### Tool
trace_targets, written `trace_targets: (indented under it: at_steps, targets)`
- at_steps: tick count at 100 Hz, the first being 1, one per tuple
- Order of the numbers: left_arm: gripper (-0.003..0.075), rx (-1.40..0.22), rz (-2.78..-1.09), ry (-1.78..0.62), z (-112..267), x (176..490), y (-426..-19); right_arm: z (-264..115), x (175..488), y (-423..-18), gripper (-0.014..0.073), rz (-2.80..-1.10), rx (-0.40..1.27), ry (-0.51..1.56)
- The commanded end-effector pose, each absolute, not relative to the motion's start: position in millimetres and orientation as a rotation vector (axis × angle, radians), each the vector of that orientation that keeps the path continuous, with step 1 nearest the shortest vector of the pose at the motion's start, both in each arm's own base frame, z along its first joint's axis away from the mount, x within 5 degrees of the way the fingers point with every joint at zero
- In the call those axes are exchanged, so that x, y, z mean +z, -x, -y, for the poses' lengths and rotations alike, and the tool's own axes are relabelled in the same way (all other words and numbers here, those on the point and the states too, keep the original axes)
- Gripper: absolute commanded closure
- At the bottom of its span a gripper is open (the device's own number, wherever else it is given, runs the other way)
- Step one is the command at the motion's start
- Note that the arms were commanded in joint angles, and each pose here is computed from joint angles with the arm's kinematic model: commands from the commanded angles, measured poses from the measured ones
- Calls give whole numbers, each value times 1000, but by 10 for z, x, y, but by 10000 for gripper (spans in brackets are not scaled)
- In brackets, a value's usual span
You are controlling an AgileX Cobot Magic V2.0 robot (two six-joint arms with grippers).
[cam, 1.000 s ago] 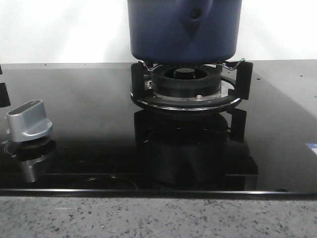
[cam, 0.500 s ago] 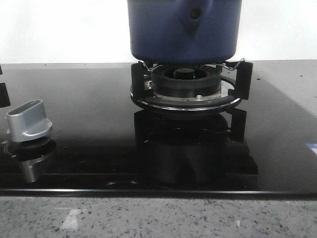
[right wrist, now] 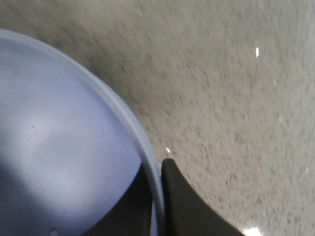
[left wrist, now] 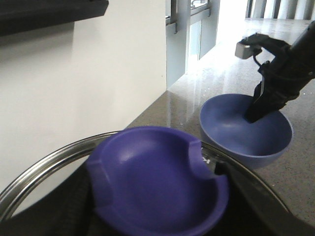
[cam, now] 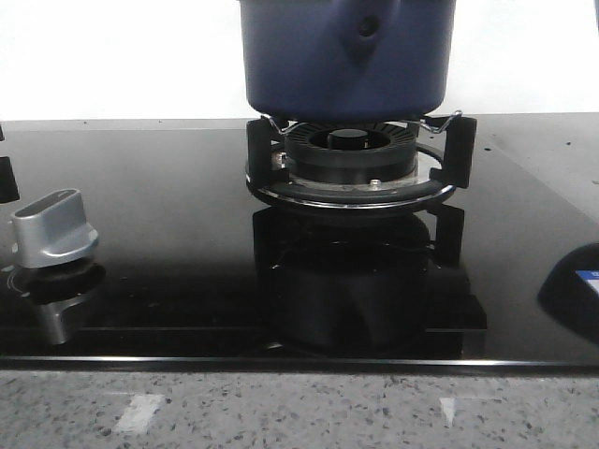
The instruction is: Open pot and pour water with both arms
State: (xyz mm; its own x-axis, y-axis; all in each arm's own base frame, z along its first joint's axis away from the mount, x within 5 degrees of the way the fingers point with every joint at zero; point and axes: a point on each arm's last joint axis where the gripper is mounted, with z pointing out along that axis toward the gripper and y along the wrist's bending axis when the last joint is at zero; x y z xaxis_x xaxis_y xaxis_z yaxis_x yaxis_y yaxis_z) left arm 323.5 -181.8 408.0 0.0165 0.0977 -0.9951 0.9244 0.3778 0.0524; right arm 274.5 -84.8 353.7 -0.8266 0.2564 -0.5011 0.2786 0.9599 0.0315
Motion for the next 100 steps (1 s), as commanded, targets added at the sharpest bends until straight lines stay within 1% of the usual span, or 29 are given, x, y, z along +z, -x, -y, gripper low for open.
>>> trace_targets:
  at_steps: [1,8,20,45,53,67,74,86,100]
  targets:
    - [475,-926,-1321,-919,1888,4338,-3132,929,3548,-2692,642,-2515,-69,-417]
    - [475,-947,-1329,-924,1959,4271,-3161,967,3423,-2677,642,-2521,-64,-446]
    - [475,-953,-1331,-933,2012,4219,-3183,991,3299,-2662,642,-2529,-64,-464]
    - [475,-955,-1335,-926,2019,4207,-3196,994,3235,-2666,634,-2521,-67,-466]
    - [475,-955,-1335,-926,2019,4207,-3196,998,3217,-2671,577,-2534,-70,-458]
    - [475,-955,-1335,-926,2019,4207,-3196,1006,3141,-2695,388,-2580,-58,-466]
    - [475,-955,-1335,-926,2019,4207,-3196,1008,3135,-2701,333,-2580,-58,-466]
    - [475,-956,-1337,-926,2021,4201,-3200,1010,3318,-2699,316,-2529,-75,-452]
    - [475,-961,-1357,-924,2043,4126,-3255,984,3696,-2637,316,-2443,-94,-429]
